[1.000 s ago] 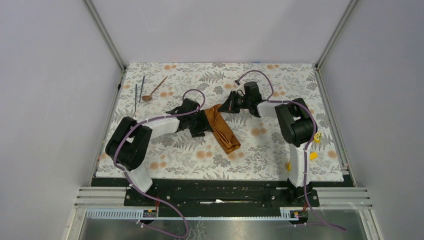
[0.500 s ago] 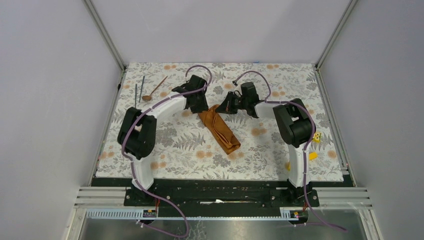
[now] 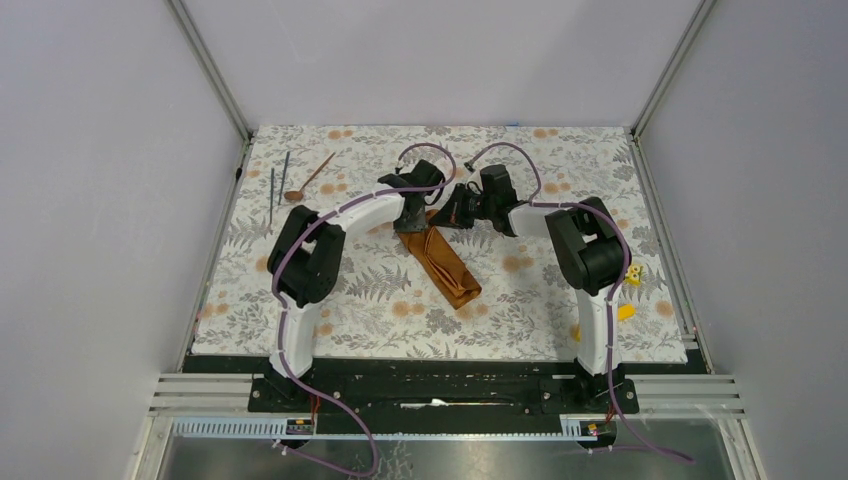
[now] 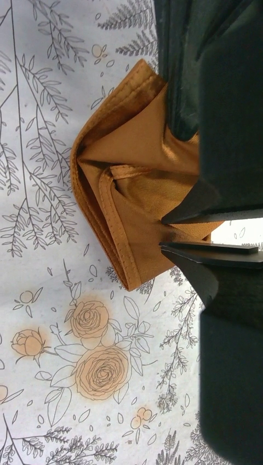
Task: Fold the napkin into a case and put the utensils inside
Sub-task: Stuff the top corner of the smaller-rectangle-folded napkin into the folded napkin.
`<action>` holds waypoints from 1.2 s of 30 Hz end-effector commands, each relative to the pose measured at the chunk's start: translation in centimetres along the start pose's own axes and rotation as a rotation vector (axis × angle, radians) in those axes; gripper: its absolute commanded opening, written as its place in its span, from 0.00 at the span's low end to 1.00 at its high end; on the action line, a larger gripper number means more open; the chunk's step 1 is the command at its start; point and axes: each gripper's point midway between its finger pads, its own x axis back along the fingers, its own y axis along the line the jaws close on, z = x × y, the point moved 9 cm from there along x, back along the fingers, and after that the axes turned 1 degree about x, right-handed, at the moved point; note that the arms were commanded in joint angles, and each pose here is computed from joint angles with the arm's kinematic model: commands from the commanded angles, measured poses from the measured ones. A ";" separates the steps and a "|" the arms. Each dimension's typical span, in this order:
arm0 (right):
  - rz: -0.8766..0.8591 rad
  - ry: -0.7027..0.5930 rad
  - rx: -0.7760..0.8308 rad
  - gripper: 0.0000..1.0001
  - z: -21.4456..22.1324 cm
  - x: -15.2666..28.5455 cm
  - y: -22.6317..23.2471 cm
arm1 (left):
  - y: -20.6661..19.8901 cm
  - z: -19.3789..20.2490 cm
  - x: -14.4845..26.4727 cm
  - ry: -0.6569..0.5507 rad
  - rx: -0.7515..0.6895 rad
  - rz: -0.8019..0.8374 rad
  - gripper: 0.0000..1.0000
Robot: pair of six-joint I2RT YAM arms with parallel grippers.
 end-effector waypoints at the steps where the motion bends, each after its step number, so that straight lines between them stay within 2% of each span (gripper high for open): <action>1: -0.052 -0.041 0.055 0.00 -1.2 0.2 3.0 | 0.0 -1.2 -0.2 -0.049 -0.007 -0.049 0.21; 6: -0.049 -0.032 0.059 0.00 -0.9 -0.2 3.4 | 0.0 -1.3 -0.6 -0.053 -0.014 -0.066 0.17; 12: -0.035 -0.019 0.076 0.00 0.0 -1.1 4.0 | -0.2 -1.7 0.4 -0.072 -0.001 -0.007 0.00; 19: -0.058 -0.040 0.040 0.00 1.6 -2.5 3.6 | 1.4 -2.2 0.8 -0.041 0.108 0.191 0.00; 33: -0.062 0.066 -0.009 0.00 4.0 -4.6 0.8 | 2.6 -2.0 1.0 -0.046 0.176 0.311 0.00; 36: -0.078 0.084 0.011 0.10 3.5 -4.3 1.5 | 2.8 -1.8 1.0 -0.045 0.176 0.300 0.00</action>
